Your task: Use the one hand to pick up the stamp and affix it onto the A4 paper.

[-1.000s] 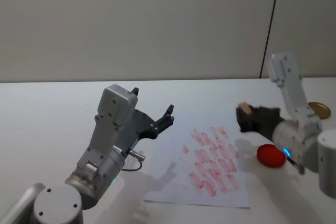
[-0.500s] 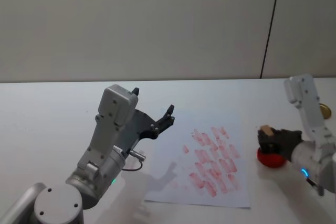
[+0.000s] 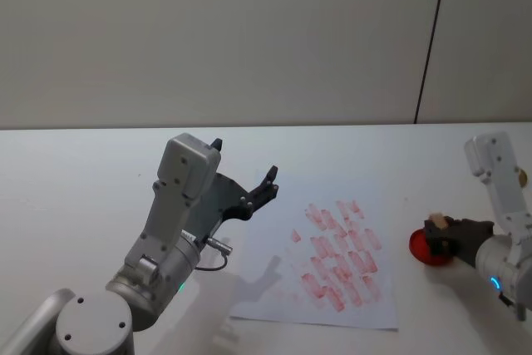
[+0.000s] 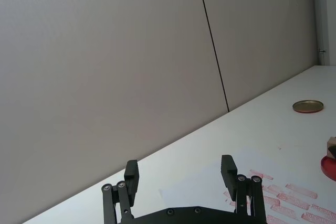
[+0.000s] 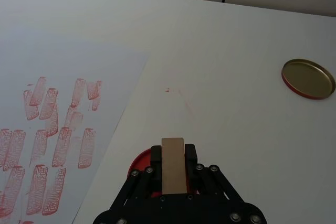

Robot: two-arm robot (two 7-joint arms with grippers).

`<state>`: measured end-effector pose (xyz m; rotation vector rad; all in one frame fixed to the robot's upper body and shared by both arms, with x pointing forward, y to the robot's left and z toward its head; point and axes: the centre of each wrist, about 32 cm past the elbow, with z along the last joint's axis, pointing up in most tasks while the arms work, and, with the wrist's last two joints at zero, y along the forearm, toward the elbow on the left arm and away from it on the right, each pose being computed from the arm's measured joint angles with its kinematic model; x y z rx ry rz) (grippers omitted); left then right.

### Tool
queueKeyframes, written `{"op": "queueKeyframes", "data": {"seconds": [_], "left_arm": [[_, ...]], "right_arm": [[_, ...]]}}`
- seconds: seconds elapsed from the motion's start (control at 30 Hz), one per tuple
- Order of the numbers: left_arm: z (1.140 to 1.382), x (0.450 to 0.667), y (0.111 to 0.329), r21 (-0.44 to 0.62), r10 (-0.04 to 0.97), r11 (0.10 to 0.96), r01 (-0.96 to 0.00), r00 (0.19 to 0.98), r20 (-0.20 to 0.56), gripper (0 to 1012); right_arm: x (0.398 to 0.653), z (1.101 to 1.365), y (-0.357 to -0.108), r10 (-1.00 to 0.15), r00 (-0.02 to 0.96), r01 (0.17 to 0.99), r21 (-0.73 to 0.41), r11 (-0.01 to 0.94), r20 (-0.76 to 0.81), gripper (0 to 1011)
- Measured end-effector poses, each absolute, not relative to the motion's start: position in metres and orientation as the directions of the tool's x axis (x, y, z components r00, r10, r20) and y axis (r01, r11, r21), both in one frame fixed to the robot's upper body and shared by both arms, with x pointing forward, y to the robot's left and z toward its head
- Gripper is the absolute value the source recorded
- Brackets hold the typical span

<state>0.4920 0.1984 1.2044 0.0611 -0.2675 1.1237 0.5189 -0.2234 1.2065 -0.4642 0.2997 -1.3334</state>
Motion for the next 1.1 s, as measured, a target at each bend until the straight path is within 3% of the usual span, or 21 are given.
{"op": "queueKeyframes", "data": {"seconds": [0.43, 0.8, 1.1], "left_arm": [[1.204, 0.492, 0.198, -0.086, 0.882, 0.434, -0.897, 0.404, 0.242, 993], [1.204, 0.492, 0.198, -0.086, 0.882, 0.434, -0.897, 0.404, 0.242, 993], [1.204, 0.492, 0.198, -0.086, 0.882, 0.434, -0.897, 0.404, 0.242, 993]], "right_arm": [[0.523, 1.203, -0.226, -0.969, 0.245, 0.862, -0.466, 0.2, 0.036, 634], [0.514, 1.212, -0.233, -0.965, 0.254, 0.907, -0.362, 0.213, 0.07, 974], [0.5, 1.215, -0.249, -0.963, 0.246, 0.942, -0.262, 0.211, 0.108, 1001]]}}
